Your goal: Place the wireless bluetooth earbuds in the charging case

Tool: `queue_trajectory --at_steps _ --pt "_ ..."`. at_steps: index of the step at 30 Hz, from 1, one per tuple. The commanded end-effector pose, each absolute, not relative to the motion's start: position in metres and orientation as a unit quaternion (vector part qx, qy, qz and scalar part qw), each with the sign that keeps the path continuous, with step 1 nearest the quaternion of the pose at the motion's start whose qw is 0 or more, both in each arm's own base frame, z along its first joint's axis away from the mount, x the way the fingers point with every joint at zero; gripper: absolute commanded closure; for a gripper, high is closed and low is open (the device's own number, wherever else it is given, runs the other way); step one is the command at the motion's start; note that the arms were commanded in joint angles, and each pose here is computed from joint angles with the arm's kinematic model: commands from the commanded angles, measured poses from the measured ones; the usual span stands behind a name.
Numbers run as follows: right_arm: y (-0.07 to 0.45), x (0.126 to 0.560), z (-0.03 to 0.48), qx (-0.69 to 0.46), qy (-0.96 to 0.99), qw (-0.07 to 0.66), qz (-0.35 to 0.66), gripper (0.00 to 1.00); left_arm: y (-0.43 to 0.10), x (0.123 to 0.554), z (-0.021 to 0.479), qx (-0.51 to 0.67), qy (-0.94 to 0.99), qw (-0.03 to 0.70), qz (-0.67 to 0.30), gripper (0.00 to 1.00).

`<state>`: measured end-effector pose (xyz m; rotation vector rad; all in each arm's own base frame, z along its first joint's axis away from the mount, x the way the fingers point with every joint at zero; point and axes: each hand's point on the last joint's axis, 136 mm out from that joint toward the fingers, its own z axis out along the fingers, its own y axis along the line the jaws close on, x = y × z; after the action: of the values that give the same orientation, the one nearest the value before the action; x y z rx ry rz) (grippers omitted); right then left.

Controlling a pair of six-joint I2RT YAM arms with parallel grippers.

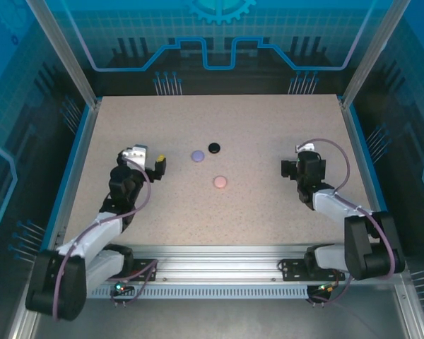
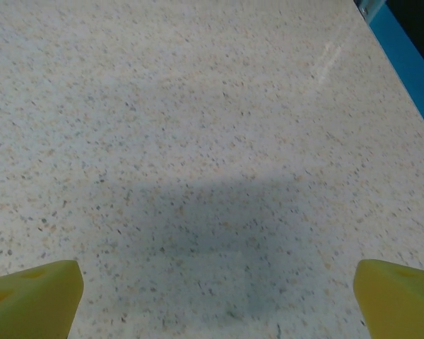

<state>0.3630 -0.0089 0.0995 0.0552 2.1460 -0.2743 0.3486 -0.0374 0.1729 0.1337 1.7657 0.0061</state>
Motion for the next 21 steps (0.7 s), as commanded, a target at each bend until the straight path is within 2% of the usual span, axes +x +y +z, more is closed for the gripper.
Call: queue_trajectory --at_steps 1,9,21 --pt "-0.004 0.384 0.121 0.013 0.834 0.545 -0.079 0.0 -0.034 0.357 0.162 0.042 0.76 0.649 -0.002 0.01" --pt "0.021 0.393 0.097 -0.04 0.822 0.568 -0.027 0.0 -0.027 0.374 0.103 0.024 0.782 0.623 -0.02 0.01" --pt "0.029 0.397 0.093 -0.062 0.833 0.55 0.011 0.0 -0.012 0.398 0.093 -0.013 0.82 0.571 -0.04 0.01"
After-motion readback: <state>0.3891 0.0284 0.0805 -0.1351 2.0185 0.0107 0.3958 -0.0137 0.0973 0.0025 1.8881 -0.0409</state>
